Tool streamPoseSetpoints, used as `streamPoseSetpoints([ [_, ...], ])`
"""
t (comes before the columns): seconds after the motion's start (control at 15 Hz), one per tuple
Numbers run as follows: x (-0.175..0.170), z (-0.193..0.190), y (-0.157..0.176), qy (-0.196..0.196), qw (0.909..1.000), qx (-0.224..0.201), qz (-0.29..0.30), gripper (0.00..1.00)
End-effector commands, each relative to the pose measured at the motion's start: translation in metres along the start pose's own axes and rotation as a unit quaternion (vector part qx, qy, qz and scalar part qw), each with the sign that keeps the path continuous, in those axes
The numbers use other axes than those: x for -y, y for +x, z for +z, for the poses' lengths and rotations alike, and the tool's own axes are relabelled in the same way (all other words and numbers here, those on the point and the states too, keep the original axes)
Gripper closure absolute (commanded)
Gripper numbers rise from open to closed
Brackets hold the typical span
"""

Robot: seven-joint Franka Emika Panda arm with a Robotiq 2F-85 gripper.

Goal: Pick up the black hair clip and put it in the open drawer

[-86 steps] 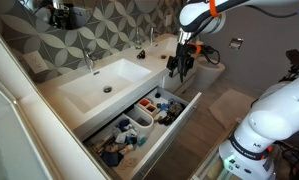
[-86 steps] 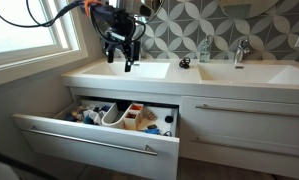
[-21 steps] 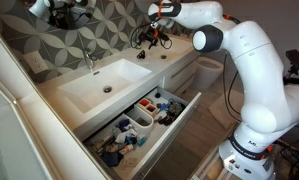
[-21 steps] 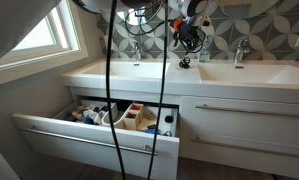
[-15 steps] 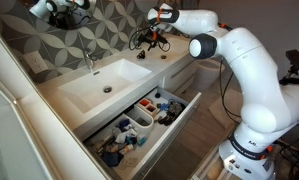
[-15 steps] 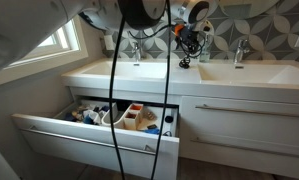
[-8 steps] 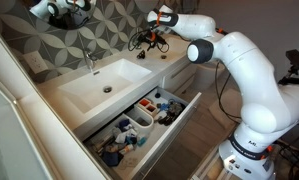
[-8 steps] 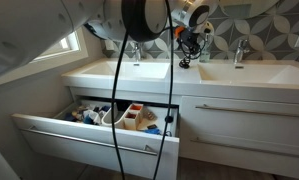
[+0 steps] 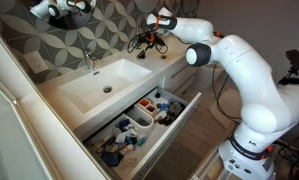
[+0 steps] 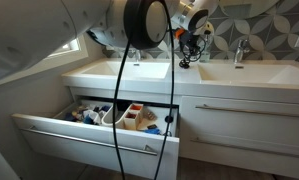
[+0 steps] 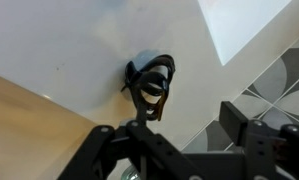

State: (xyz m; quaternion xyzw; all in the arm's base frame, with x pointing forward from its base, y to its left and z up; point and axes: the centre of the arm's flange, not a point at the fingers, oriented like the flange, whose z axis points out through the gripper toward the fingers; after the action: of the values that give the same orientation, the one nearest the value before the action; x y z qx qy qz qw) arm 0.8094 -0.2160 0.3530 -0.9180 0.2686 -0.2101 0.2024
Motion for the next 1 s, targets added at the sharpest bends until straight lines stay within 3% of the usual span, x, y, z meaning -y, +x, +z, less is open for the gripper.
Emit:
streamPoseSetpoints([
  [0.0, 0.011, 0.017, 0.043, 0.005, 0.9998, -0.016, 0.007, 0.37],
  [0.27, 0.011, 0.021, 0.043, 0.003, 0.9999, -0.010, 0.008, 0.57],
  [0.33, 0.011, 0.022, 0.042, 0.002, 0.9999, -0.009, 0.008, 0.54],
  [0.53, 0.009, 0.026, 0.040, -0.003, 0.9999, -0.006, 0.008, 0.60],
  [0.8, 0.004, 0.026, 0.039, -0.006, 0.9999, -0.005, 0.010, 1.00],
  [0.93, 0.003, 0.022, 0.038, -0.008, 0.9999, -0.006, 0.012, 1.00],
])
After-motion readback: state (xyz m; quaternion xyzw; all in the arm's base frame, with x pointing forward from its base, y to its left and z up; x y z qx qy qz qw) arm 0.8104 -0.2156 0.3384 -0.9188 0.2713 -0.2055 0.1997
